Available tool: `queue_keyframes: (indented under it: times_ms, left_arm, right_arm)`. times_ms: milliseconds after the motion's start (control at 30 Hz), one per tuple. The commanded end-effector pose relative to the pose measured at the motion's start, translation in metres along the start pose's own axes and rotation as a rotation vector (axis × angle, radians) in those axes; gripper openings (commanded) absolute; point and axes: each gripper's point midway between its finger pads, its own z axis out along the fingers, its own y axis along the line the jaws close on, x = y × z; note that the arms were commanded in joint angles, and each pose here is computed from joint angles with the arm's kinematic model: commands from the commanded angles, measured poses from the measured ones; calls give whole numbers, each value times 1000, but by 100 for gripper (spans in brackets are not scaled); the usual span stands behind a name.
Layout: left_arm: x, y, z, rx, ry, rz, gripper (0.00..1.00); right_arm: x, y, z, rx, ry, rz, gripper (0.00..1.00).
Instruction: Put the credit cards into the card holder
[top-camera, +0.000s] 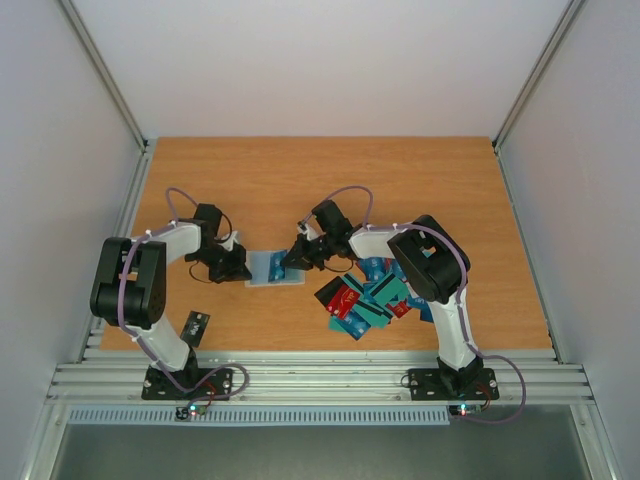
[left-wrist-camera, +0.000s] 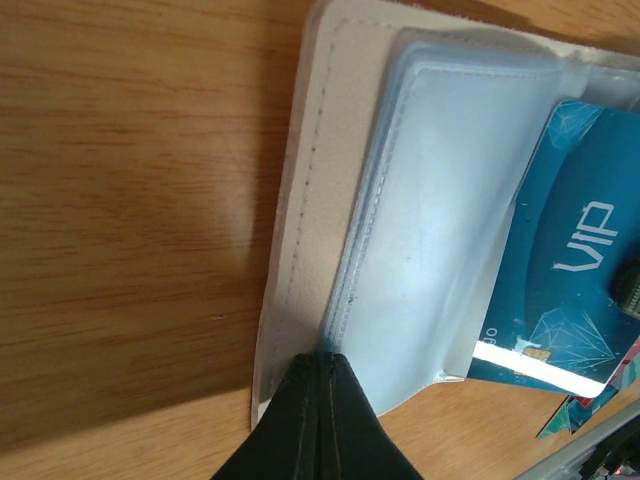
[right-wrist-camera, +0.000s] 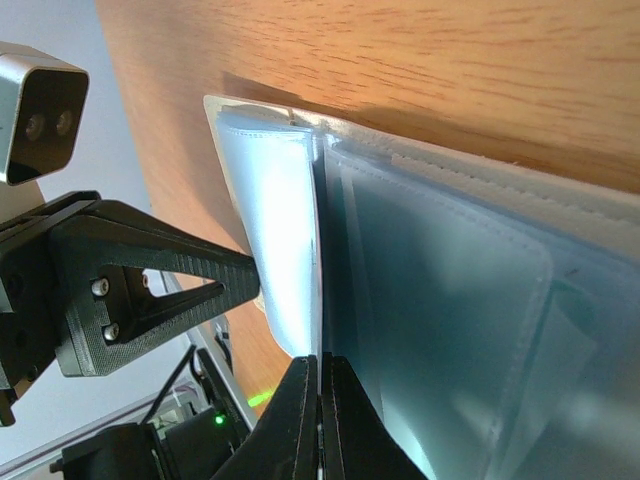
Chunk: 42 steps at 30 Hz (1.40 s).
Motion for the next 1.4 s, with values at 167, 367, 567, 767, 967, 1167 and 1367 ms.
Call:
queue_keyframes:
  times_ms: [167, 367, 567, 767, 967, 1167, 1367]
  left_arm:
    - [-2, 5, 6, -14, 13, 12, 0]
    - [-2, 5, 6, -15, 14, 14, 0]
    - [-2, 6, 5, -26, 11, 16, 0]
    - [-2, 7, 5, -32, 9, 10, 0]
    - [-1, 8, 4, -37, 10, 11, 0]
    - [0, 8, 5, -34, 14, 12, 0]
    - [-4, 4, -1, -32, -4, 19, 0]
  right_arm:
    - [13, -2, 6, 29, 79, 56, 1]
    - [15, -2, 7, 40, 89, 62, 1]
    - [19, 2, -3, 123, 82, 40, 1]
    - [19, 4, -13, 168, 60, 3, 1]
    - [12, 8, -22, 201, -8, -45, 1]
    - [-5, 25, -35, 240, -92, -116, 1]
    - [9, 32, -34, 194, -13, -114, 1]
